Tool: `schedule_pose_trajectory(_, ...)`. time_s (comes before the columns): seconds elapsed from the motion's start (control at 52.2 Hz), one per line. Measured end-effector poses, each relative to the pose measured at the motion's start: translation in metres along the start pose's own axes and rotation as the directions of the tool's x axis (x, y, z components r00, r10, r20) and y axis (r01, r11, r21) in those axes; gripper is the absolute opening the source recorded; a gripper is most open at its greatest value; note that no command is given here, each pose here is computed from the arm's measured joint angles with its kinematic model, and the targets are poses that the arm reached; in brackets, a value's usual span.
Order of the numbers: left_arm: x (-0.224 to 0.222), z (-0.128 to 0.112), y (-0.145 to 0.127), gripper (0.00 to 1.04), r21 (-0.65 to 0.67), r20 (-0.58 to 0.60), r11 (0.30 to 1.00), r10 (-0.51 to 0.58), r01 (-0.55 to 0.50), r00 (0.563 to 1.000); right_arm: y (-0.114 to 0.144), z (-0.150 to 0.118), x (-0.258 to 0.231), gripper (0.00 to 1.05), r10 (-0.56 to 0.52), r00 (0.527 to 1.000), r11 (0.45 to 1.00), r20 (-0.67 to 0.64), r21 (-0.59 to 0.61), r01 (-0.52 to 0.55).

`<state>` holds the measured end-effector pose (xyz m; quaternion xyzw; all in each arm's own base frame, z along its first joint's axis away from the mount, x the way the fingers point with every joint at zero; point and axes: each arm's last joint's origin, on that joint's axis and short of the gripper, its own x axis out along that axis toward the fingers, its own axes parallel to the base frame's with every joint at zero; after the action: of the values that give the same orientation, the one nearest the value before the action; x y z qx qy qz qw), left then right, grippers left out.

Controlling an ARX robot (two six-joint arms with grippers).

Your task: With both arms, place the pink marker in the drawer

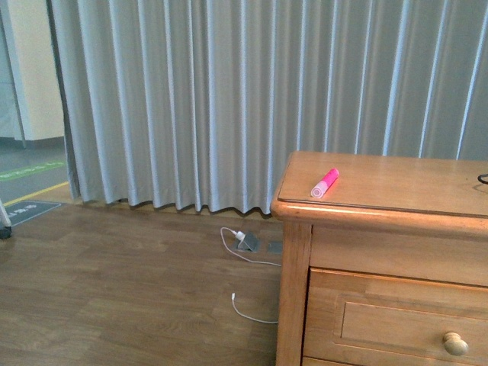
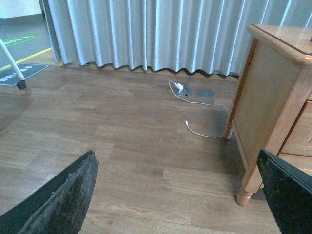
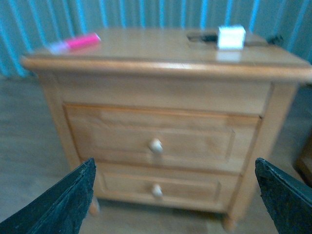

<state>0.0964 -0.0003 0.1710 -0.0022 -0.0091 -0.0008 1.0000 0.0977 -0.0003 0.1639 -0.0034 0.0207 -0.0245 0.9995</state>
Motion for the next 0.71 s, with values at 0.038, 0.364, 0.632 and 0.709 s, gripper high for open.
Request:
schedule_pose_trajectory(0.038, 0.0, 0.0, 0.0, 0.99, 0.0, 0.0, 1.0, 0.0, 0.0, 1.0, 0.001, -0.002, 0.0, 0.96, -0.051, 0.996, 0.999, -0.069, -0.018, 0.05)
schedule_pose_trajectory(0.364, 0.0, 0.0, 0.0, 0.99, 0.0, 0.0, 1.0, 0.0, 0.0, 1.0, 0.025, 0.014, 0.036, 0.96, 0.022, 0.972, 0.999, -0.236, 0.028, -0.015)
schedule_pose_trajectory(0.632, 0.0, 0.0, 0.0, 0.99, 0.0, 0.0, 1.0, 0.0, 0.0, 1.0, 0.056, 0.012, 0.105, 0.96, 0.053, 0.934, 0.999, -0.353, 0.018, -0.05)
schedule_pose_trajectory(0.709, 0.0, 0.0, 0.0, 0.99, 0.0, 0.0, 1.0, 0.0, 0.0, 1.0, 0.063, 0.009, 0.127, 0.96, 0.042, 0.923, 0.999, -0.382, 0.006, -0.043)
